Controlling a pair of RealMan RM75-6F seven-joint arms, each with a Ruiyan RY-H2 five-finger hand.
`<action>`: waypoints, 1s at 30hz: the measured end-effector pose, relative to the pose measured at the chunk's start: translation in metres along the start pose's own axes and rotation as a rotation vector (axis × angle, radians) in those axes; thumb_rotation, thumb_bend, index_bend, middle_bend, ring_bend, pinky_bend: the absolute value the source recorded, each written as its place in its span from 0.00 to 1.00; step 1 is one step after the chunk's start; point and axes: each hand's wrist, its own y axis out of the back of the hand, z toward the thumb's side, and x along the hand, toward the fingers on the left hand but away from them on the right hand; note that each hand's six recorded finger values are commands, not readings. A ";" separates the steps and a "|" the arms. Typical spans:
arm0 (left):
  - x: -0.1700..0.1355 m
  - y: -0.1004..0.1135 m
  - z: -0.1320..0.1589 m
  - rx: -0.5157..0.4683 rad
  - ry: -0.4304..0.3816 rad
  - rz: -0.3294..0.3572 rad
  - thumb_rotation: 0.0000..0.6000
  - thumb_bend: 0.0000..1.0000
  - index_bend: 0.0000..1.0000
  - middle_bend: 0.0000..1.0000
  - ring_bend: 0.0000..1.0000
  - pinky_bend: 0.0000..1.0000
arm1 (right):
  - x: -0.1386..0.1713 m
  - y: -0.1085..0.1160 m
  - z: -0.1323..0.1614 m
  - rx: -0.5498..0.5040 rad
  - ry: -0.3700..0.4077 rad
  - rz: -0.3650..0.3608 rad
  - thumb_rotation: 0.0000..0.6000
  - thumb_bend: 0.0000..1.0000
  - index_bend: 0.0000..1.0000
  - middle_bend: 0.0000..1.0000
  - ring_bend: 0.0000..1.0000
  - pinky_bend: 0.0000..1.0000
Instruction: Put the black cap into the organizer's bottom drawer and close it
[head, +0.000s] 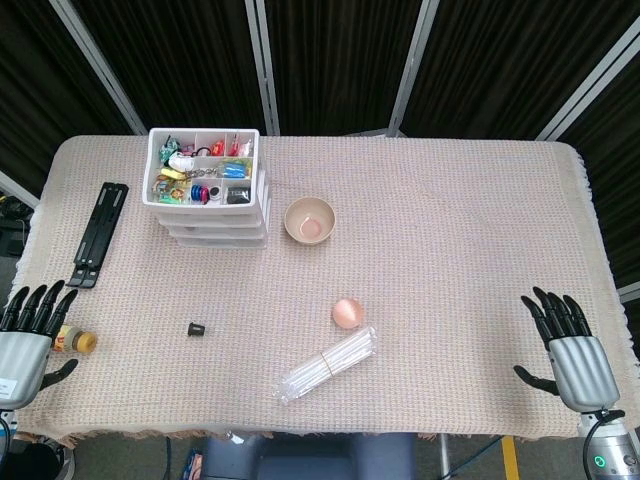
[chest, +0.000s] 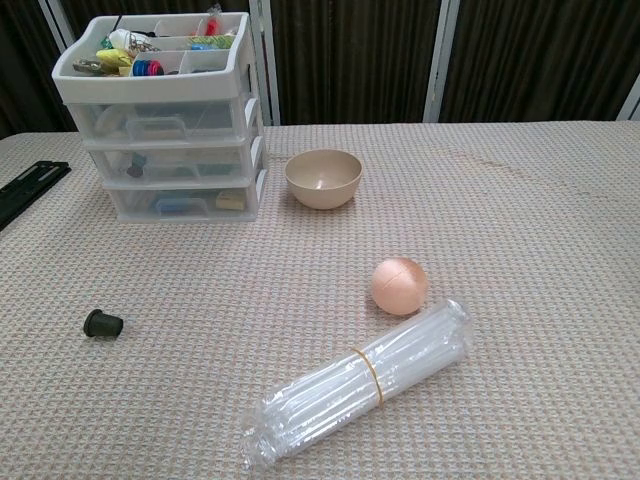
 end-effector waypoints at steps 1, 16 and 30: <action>0.000 0.000 0.000 0.001 0.000 0.000 1.00 0.03 0.00 0.00 0.00 0.00 | 0.000 0.000 0.000 0.000 0.000 -0.001 1.00 0.04 0.08 0.00 0.00 0.00; 0.001 0.000 -0.001 -0.004 0.002 -0.002 1.00 0.03 0.00 0.00 0.00 0.00 | 0.000 0.000 0.001 -0.005 -0.001 -0.004 1.00 0.03 0.08 0.00 0.00 0.00; 0.006 -0.002 0.001 -0.056 0.010 -0.014 1.00 0.42 0.00 0.39 0.33 0.31 | -0.001 0.000 0.000 -0.007 -0.008 -0.007 1.00 0.04 0.08 0.00 0.00 0.00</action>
